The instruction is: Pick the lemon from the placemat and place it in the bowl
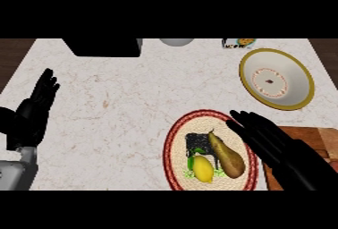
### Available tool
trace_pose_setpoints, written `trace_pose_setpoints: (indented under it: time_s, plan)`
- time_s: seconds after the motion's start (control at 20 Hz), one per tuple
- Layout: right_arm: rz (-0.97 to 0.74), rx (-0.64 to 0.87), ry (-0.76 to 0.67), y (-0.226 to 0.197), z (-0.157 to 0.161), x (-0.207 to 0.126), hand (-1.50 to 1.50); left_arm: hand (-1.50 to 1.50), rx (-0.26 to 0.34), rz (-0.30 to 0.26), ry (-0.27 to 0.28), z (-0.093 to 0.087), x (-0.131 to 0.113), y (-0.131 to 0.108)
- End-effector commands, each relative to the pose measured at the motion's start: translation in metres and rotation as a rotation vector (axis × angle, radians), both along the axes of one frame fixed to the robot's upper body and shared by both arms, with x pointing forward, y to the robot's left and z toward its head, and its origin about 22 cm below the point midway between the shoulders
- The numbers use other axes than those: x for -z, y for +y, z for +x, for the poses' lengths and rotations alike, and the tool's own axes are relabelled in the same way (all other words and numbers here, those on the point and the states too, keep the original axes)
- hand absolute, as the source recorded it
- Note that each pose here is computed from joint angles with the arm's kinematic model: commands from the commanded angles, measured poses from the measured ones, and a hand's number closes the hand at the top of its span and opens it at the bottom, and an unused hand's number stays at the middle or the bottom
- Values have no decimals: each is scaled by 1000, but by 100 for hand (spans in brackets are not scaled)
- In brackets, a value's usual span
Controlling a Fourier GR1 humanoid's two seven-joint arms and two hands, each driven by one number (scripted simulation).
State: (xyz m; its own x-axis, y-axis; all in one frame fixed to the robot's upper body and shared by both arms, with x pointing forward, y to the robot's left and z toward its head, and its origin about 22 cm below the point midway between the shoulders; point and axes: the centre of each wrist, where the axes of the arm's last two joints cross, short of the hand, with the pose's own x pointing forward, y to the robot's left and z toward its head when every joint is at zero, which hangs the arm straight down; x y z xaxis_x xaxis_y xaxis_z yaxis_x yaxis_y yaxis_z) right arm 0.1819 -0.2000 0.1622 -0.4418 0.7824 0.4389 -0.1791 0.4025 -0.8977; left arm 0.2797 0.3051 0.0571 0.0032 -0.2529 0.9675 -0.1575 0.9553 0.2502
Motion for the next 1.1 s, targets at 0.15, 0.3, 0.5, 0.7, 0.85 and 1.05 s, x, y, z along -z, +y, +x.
trace_pose_setpoints:
  time_s: [0.15, 0.3, 0.5, 0.7, 0.85, 1.05]
  plan:
    - [-305, -23, 141, 39, 23, -10, -150, 0, 2, -7, 14, 2, 9, -3]
    - [-374, -40, 242, 61, 46, 3, -150, 0, 16, 15, -3, 9, -2, -3]
    - [-388, -72, 342, 64, 59, 9, -150, 0, -5, 3, 4, -14, 16, -4]
    - [-527, -100, 397, 83, 65, 20, -150, 0, 1, -5, -6, -9, 5, -8]
    - [-602, -101, 440, 108, 67, 25, -150, 0, -8, -3, -2, -3, 7, 0]
    - [-631, -94, 468, 99, 68, 45, -150, 0, -1, -11, 5, -2, -7, 6]
